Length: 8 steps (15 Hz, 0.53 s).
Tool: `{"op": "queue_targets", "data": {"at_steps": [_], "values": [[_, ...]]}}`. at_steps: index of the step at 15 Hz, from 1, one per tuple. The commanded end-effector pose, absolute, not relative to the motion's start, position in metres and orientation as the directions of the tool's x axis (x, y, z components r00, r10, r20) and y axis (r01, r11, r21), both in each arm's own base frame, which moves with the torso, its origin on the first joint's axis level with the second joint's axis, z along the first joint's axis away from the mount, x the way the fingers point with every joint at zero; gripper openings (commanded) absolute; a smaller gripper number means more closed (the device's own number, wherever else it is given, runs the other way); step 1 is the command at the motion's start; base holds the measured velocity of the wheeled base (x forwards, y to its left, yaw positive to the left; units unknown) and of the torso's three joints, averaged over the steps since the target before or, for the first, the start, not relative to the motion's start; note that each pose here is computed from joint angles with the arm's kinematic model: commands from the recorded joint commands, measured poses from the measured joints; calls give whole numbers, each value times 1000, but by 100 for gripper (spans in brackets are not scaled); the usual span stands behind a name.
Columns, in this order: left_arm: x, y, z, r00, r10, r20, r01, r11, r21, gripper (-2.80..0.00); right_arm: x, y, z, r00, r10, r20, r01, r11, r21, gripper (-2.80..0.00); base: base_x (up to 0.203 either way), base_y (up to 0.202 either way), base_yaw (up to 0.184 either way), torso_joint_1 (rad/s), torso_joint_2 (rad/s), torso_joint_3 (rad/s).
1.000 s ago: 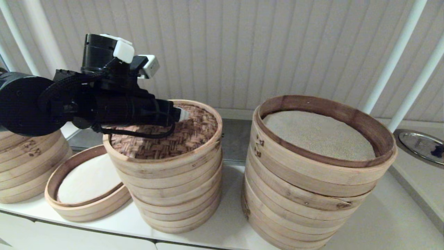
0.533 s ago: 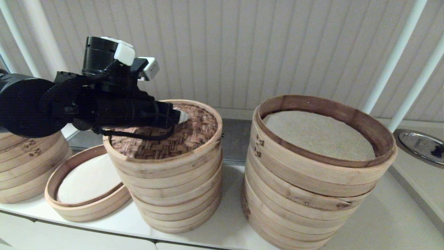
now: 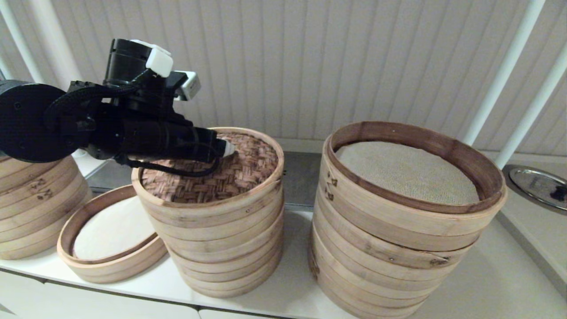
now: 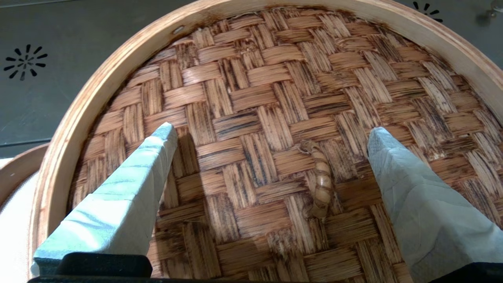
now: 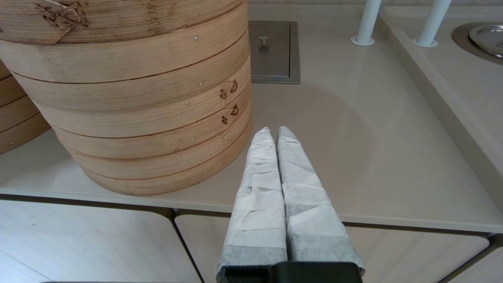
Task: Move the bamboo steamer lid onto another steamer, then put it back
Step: Pick up the steamer
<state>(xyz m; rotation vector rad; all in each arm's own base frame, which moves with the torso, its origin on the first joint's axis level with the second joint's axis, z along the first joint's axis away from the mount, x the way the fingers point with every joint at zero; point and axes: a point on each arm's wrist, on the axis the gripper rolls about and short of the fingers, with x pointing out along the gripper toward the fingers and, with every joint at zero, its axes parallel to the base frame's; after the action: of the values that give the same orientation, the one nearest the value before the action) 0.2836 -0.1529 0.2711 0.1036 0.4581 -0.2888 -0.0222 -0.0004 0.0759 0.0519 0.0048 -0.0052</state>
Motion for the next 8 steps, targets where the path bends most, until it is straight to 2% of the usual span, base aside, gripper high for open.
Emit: {"op": "queue_targets", "data": {"at_steps": [1, 8], "values": [[285, -153, 270, 855, -249, -454, 296, 954, 34, 0, -22, 0, 76, 1000, -5, -6, 5, 999, 52, -280, 0, 0, 0, 0, 0, 0], [287, -159, 269, 853, -256, -455, 305, 952, 35, 0, -22, 0, 76, 1000, -5, -6, 5, 999, 52, -280, 0, 0, 0, 0, 0, 0]]}}
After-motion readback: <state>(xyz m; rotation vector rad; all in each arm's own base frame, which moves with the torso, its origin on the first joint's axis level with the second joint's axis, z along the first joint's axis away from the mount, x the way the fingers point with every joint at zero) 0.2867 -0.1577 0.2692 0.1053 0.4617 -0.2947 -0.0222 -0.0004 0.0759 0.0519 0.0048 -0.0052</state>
